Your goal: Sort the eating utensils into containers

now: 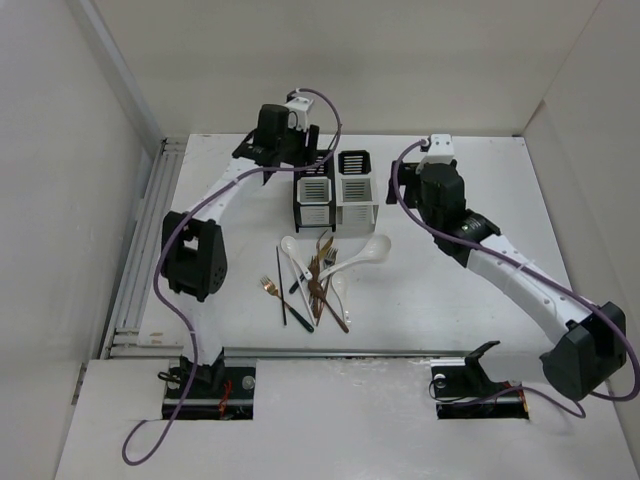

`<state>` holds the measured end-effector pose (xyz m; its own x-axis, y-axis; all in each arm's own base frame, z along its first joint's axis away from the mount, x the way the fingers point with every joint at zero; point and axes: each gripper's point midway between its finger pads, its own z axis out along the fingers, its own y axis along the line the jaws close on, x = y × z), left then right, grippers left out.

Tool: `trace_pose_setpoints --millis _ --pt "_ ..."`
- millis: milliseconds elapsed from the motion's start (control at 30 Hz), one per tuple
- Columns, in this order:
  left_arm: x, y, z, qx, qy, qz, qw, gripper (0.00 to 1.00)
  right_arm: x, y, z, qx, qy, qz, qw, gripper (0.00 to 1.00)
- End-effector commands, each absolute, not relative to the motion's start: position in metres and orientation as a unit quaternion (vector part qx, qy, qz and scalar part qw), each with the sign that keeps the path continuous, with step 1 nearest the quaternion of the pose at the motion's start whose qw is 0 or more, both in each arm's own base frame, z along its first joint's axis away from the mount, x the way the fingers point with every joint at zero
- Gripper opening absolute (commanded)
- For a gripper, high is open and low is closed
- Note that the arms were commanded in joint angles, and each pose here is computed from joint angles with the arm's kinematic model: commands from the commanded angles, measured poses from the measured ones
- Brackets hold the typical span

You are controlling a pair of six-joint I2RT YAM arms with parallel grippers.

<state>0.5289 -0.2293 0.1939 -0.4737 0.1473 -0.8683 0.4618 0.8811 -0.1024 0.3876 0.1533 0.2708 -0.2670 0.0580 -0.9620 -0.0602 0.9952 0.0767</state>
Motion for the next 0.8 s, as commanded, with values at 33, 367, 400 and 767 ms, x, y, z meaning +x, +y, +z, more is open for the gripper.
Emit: trace_pose_setpoints --millis 33,367,400,767 --pt "0.506 -0.180 0.302 0.148 0.818 -0.120 0.544 0.57 0.381 0.157 0.291 -0.008 0.774 0.078 0.628 0.92" --pt "0.340 -0.026 0.127 0.289 0.925 0.015 0.247 0.56 0.360 0.185 0.262 -0.067 0.792 0.125 0.594 0.99" --pt "0.327 -0.020 0.117 0.298 0.926 0.026 0.231 0.57 0.362 0.186 0.259 -0.068 0.794 0.124 0.591 0.99" --pt "0.273 0.004 0.038 0.291 0.946 0.050 0.134 0.71 0.351 0.203 0.252 -0.102 0.800 0.133 0.577 0.99"
